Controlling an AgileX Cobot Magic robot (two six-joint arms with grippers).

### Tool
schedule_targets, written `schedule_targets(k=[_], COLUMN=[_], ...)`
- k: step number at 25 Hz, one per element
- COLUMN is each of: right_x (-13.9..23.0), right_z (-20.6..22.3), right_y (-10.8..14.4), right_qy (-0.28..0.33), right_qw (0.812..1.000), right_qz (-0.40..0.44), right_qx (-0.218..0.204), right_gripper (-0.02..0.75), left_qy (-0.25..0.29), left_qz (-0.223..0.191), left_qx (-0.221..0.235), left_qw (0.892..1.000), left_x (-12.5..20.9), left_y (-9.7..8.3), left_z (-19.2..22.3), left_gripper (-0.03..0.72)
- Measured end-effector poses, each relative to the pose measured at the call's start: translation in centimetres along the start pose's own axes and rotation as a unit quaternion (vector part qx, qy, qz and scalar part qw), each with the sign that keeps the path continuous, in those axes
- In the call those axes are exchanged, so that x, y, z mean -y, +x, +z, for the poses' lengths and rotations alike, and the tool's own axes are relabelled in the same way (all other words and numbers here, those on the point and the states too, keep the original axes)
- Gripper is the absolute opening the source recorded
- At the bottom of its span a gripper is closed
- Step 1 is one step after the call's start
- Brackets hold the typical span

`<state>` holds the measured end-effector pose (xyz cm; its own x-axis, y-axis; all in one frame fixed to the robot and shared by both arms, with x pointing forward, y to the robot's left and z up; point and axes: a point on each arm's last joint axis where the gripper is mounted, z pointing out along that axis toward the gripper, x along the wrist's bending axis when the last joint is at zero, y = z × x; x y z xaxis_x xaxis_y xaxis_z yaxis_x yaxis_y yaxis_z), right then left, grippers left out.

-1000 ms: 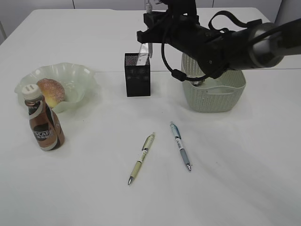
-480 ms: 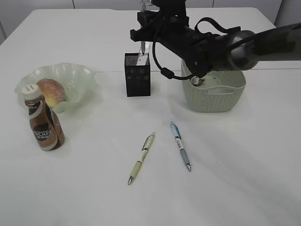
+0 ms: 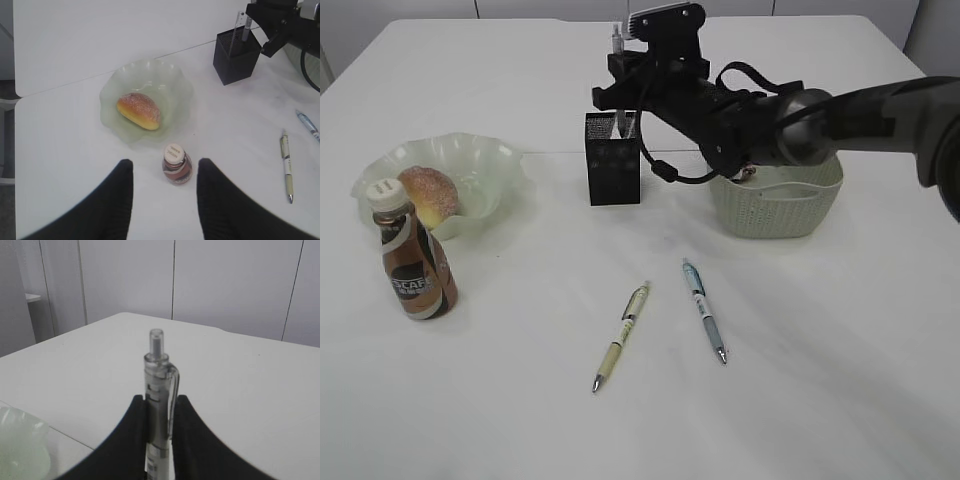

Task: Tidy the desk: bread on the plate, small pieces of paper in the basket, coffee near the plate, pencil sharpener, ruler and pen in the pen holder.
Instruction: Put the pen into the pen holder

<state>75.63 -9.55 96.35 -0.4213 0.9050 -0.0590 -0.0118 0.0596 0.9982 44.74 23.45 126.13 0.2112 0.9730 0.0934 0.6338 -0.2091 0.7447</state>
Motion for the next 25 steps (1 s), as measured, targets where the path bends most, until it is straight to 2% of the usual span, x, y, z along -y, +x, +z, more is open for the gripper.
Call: schedule_targets(k=[5, 8, 10, 14, 16, 22, 25], right_x=[0.2, 0.3, 0.3, 0.3, 0.3, -0.1, -3.0], right_z=[0.0, 0.0, 0.0, 0.1, 0.1, -0.2, -1.1], right_y=[0.0, 0.0, -0.1, -0.1, -0.1, -0.2, -0.5], right_qy=[0.009, 0.016, 0.018, 0.018, 0.018, 0.06, 0.098], right_qw=[1.0, 1.0, 1.0, 1.0, 1.0, 0.998, 0.995], right_qz=[0.002, 0.002, 0.002, 0.003, 0.003, 0.002, 0.0], right_qx=[0.002, 0.002, 0.003, 0.003, 0.003, 0.008, 0.017], right_gripper=[0.078, 0.114, 0.166, 0.317, 0.359, 0.384, 0.385], left_qy=[0.0, 0.0, 0.0, 0.0, 0.0, 0.0, 0.0], left_qz=[0.0, 0.0, 0.0, 0.0, 0.0, 0.0, 0.0], left_qx=[0.0, 0.0, 0.0, 0.0, 0.0, 0.0, 0.0], left_qw=[1.0, 1.0, 1.0, 1.0, 1.0, 1.0, 1.0], left_x=[0.0, 0.0, 0.0, 0.0, 0.0, 0.0, 0.0], left_y=[0.0, 0.0, 0.0, 0.0, 0.0, 0.0, 0.0], left_z=[0.0, 0.0, 0.0, 0.0, 0.0, 0.0, 0.0], left_gripper=[0.312, 0.312, 0.312, 0.312, 0.31, 0.308, 0.308])
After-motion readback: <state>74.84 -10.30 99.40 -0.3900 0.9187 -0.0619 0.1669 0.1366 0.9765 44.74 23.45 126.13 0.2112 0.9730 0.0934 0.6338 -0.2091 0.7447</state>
